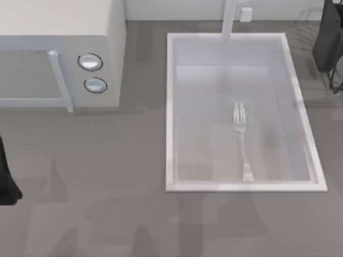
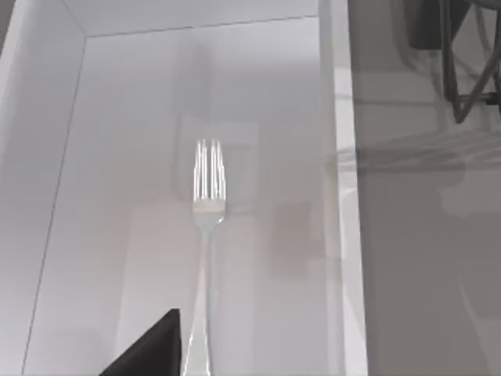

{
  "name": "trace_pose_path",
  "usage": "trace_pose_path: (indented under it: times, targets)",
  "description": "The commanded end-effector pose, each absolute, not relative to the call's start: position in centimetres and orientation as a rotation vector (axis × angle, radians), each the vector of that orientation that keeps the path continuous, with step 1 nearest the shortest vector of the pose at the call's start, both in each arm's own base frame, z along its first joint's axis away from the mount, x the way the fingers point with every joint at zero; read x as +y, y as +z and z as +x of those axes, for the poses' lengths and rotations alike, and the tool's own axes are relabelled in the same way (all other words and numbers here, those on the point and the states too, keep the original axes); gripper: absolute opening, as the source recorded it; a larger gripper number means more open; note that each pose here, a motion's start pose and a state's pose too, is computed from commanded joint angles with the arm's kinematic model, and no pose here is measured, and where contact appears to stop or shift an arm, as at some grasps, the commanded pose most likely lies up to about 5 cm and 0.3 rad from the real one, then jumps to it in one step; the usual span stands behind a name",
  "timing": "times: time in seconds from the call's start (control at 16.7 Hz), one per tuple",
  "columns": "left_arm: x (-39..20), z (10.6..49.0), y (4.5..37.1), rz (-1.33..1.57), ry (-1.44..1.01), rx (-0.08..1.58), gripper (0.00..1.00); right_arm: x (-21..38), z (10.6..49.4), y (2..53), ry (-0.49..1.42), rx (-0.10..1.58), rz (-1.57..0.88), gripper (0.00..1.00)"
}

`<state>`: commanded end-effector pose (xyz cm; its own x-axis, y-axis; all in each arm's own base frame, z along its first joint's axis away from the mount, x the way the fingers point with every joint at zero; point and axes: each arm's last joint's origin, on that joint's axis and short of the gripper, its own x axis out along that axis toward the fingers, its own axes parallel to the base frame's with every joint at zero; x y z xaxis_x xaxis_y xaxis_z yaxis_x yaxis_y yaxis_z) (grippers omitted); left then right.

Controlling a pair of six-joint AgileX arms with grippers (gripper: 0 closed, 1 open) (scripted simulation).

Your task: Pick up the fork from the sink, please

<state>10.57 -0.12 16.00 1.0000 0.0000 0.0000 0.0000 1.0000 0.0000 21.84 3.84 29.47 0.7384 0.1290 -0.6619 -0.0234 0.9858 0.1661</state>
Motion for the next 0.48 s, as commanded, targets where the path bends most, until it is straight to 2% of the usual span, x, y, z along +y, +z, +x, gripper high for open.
trace_pose_path:
  times: [0.24,0.48]
  targets:
    - [-0.1,10.6,16.0,0.0,0.0,0.0,1.0,7.4,30.1,29.4,0.072,1.023,0.142,1.0]
    - [-0.1,10.6,16.0,0.0,0.0,0.0,1.0,11.7,37.5,25.6,0.048,1.273,0.097,1.0]
